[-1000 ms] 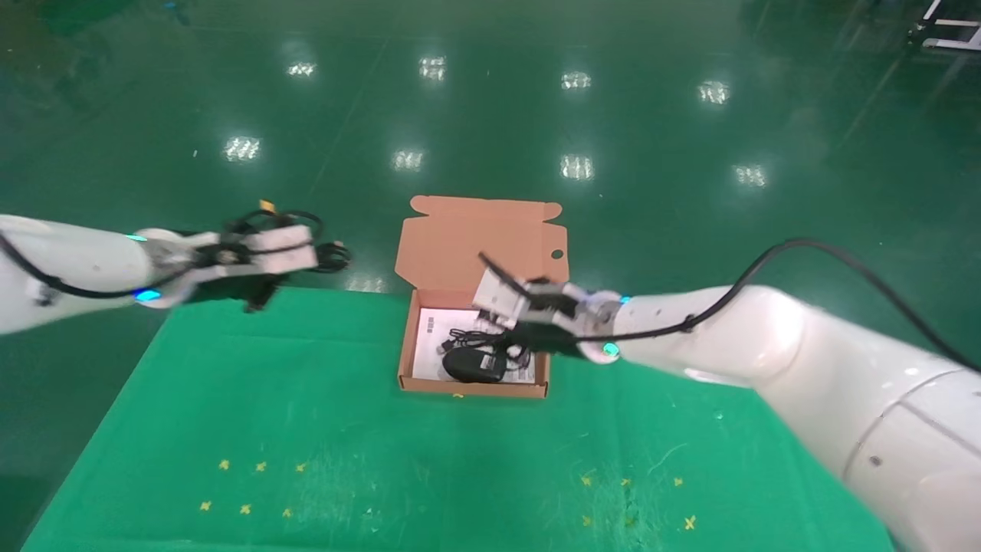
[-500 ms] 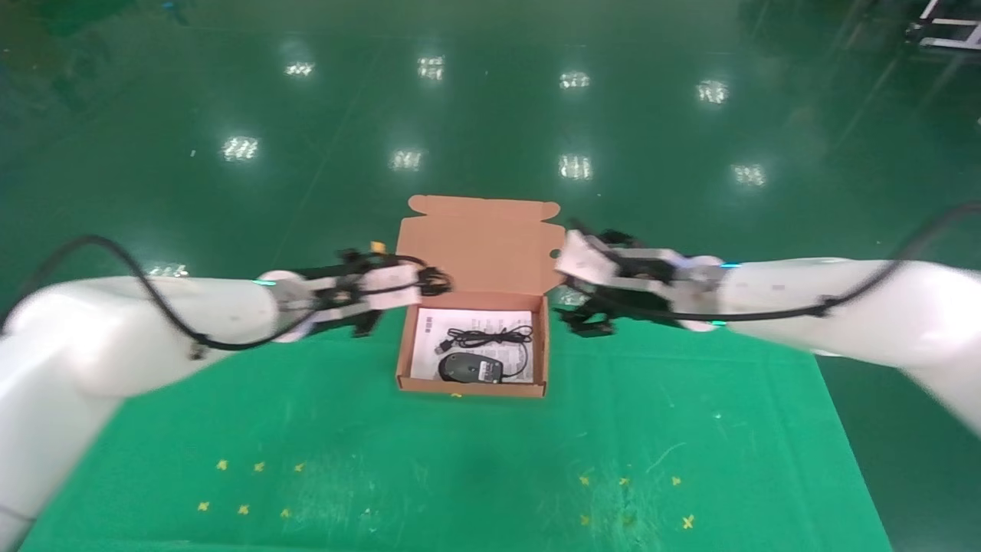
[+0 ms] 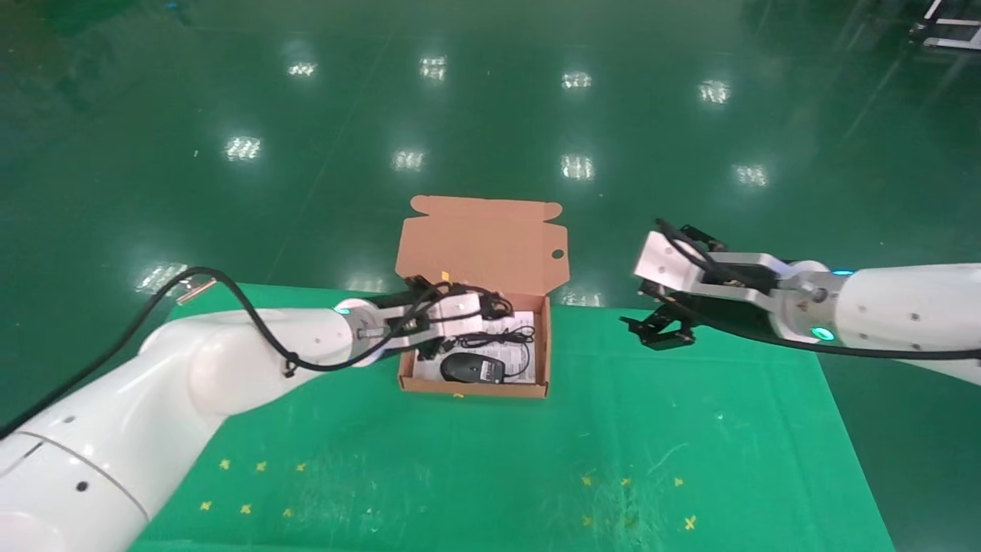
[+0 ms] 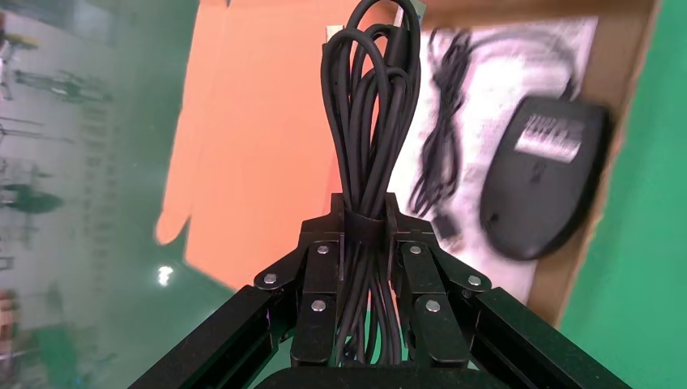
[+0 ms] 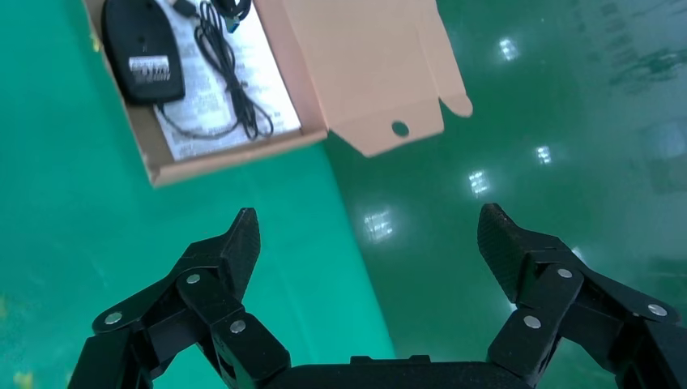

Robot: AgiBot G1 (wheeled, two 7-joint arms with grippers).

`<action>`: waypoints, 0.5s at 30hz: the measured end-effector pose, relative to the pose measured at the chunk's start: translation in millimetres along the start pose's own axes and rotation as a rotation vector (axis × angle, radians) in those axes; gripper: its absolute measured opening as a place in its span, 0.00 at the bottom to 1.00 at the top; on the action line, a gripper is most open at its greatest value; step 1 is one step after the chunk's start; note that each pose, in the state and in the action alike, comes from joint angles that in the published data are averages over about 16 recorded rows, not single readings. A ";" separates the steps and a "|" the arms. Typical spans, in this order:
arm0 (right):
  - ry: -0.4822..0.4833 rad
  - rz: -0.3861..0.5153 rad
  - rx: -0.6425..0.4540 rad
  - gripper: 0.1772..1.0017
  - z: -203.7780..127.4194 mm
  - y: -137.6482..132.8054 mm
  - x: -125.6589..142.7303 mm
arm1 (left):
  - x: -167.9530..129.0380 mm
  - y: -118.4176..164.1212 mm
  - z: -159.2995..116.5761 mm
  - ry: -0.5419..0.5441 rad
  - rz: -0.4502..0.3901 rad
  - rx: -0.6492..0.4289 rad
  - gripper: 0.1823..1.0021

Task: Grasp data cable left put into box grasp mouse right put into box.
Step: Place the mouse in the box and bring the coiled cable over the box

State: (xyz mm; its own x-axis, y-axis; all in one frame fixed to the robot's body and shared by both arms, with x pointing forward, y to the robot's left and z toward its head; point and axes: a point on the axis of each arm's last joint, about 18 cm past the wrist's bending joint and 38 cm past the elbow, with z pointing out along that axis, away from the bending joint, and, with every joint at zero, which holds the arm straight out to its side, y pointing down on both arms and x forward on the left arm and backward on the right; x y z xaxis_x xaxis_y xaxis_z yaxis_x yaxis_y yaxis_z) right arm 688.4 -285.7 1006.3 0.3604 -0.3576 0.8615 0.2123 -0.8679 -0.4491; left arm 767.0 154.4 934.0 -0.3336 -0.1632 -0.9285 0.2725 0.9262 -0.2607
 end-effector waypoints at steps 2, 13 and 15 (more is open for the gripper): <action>0.004 -0.001 -0.010 0.97 -8.0 3.6 0.6 | 2.9 -3.9 3.1 0.003 0.000 0.009 0.10; 0.020 -0.005 -0.058 1.00 -37.3 14.5 0.8 | 15.5 -19.5 12.1 0.006 0.021 0.044 0.10; 0.021 -0.006 -0.063 1.00 -39.3 15.1 0.7 | 16.6 -21.1 12.8 0.004 0.025 0.047 0.11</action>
State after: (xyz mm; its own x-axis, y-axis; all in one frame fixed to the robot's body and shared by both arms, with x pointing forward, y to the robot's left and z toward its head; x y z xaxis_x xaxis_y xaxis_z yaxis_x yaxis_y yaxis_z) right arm 656.2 -312.6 1009.4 0.3403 -0.3591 0.8691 0.1562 -0.8898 -0.4288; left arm 767.3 127.8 920.7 -0.3301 -0.1389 -0.9337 0.3224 0.9131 -0.2498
